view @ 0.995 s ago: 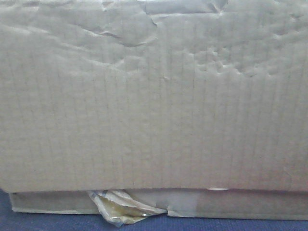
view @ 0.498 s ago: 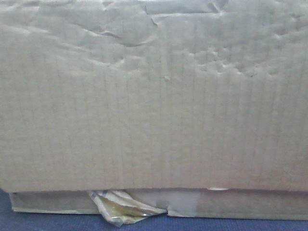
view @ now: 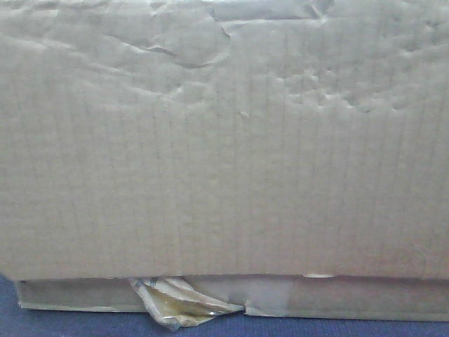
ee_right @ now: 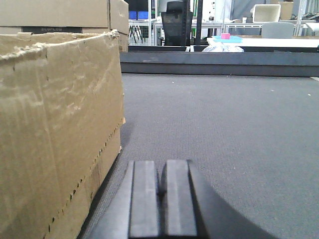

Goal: Stack two boxes on right shelf middle

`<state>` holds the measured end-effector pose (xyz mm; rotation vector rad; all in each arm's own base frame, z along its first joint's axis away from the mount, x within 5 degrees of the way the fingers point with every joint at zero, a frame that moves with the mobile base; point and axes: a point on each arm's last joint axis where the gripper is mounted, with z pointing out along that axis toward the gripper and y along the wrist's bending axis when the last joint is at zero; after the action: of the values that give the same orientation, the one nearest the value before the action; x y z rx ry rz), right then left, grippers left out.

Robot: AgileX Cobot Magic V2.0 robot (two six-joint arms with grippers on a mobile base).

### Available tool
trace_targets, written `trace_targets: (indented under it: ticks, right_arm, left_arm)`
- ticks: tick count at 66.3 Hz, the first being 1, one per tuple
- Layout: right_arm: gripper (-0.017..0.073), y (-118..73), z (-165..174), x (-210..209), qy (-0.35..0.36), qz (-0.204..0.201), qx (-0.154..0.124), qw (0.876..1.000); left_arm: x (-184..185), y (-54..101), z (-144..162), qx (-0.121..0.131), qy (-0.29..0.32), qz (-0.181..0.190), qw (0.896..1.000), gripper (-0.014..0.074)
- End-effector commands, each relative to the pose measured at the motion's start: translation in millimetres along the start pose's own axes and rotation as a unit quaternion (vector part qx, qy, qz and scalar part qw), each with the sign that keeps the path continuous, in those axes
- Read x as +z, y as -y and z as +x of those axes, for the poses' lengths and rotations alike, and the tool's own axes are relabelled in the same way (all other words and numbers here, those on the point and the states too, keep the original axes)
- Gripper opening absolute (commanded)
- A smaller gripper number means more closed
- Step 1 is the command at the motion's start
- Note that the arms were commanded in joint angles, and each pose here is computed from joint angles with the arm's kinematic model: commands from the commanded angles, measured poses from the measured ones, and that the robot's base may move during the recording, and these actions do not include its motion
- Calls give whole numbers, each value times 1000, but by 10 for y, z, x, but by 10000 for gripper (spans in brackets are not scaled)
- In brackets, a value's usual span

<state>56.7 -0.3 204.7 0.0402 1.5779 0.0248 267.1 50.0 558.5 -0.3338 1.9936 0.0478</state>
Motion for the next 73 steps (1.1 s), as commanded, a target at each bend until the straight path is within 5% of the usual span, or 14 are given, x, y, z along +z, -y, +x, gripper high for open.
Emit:
trace_targets:
  ticks: [1, 14, 37, 58, 73]
  right_arm:
    - [-163, 2, -18, -2, 10, 2, 2, 1000]
    - [-163, 2, -18, -2, 10, 2, 2, 1000]
    - [-163, 2, -18, -2, 10, 2, 2, 1000]
    - [-163, 2, -18, -2, 10, 2, 2, 1000]
    - [-163, 2, -18, -2, 10, 2, 2, 1000]
  left_arm:
    - [-195, 243, -59, -24, 29, 42, 998, -111]
    - [-291, 905, 90, -6, 18, 110, 994, -111]
    - [-39, 1792, 687, 33, -74, 144, 986, -111]
    - [321, 2057, 1464, 54, -211, 114, 969, -111]
    - [547, 2057, 1933, 75, -270, 82, 956, -111]
